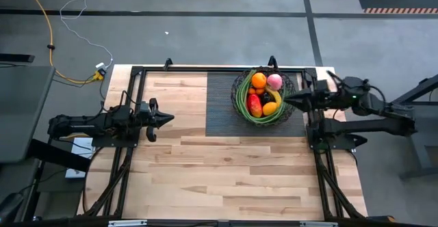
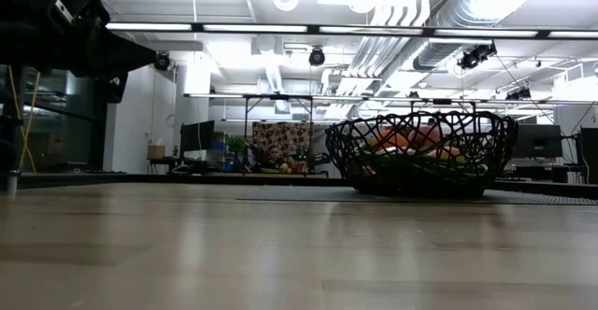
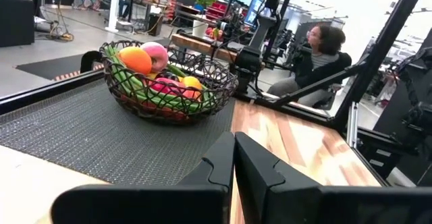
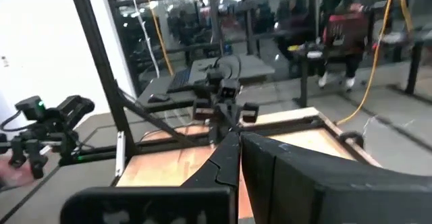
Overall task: Build produce basket
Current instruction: Return to Home Position
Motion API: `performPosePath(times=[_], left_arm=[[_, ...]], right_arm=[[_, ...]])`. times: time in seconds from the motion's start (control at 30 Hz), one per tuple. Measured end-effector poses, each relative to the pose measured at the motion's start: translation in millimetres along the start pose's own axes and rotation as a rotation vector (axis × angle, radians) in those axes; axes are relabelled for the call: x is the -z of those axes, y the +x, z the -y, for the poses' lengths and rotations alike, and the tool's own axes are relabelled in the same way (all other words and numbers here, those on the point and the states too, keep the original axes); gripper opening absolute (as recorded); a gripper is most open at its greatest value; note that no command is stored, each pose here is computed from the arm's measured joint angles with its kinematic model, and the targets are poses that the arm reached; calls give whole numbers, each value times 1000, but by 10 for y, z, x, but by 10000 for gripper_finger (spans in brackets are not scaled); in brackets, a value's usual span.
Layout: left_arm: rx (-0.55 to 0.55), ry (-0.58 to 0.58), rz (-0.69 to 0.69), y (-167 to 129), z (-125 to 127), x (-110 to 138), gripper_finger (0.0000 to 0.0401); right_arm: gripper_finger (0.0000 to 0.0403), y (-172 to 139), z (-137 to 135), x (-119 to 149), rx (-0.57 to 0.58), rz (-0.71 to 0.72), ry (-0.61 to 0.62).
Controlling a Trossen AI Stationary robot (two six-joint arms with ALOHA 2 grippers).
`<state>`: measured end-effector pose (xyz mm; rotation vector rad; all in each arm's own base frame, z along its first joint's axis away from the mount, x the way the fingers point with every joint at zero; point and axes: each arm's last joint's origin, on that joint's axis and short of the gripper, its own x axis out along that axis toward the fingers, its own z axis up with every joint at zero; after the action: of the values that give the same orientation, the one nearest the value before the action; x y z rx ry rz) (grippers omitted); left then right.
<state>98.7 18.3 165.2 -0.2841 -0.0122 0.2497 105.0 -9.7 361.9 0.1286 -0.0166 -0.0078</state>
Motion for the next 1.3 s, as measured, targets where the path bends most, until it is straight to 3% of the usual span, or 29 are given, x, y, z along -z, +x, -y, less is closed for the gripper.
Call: performPosePath(times=[0.1, 0.5, 0.77, 0.87, 1.3], left_arm=[[0, 0, 0, 0, 0, 0, 3], [0, 0, 0, 0, 0, 0, 3], [0, 0, 0, 0, 0, -1, 3], [0, 0, 1, 0, 1, -2, 3], [1, 0, 2, -1, 1, -3, 3]], right_arm=[[0, -49, 6, 86, -7, 56, -22], [0, -54, 143, 1119, -21, 172, 43], [0, -82, 208, 1575, -3, 313, 111], [0, -61, 198, 1663, 7, 252, 135], [0, -106, 207, 1881, 70, 43, 22]])
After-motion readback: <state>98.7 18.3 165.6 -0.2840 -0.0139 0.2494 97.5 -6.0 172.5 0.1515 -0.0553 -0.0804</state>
